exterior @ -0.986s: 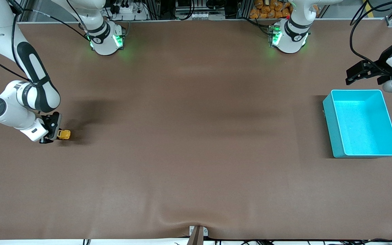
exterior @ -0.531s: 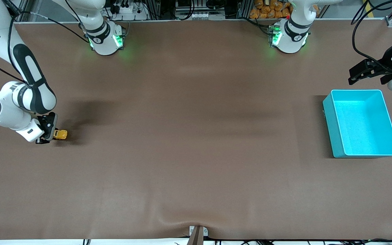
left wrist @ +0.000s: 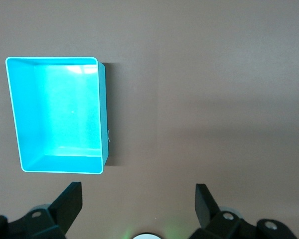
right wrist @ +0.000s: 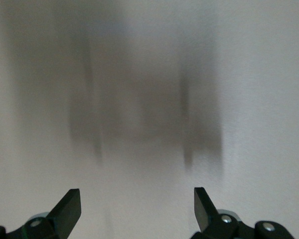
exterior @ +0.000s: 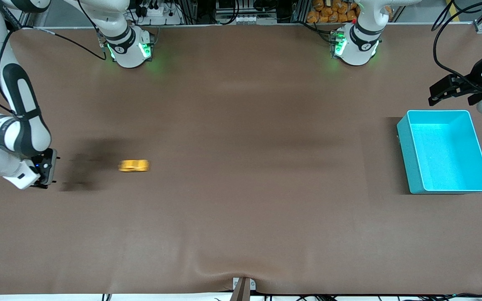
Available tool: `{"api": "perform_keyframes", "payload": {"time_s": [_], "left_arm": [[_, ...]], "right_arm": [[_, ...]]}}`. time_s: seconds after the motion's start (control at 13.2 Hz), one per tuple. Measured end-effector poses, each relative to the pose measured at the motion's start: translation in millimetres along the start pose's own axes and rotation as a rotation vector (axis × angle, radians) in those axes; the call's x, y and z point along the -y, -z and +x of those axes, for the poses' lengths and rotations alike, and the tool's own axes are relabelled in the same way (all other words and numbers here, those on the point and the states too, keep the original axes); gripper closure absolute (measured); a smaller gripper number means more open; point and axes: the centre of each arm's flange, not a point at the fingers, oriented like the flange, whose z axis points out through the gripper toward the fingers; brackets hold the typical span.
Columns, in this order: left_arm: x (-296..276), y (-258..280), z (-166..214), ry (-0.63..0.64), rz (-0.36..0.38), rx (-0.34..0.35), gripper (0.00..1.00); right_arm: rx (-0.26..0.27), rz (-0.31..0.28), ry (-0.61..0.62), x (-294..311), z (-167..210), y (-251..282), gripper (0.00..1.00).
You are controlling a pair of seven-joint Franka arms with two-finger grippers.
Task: Wind and store yellow beetle car
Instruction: 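Open the right gripper, releasing the car to drive toward the bin, then reach the left gripper to the car while the right gripper withdraws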
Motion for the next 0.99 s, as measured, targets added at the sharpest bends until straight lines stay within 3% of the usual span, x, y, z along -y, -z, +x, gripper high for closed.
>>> {"api": "perform_keyframes", "payload": {"time_s": [0.99], "left_arm": [[1, -11, 6, 0.001, 0.0, 0.021, 0.0]], "right_arm": [[-0.024, -0.006, -0.008, -4, 6, 2, 0.0]]}}
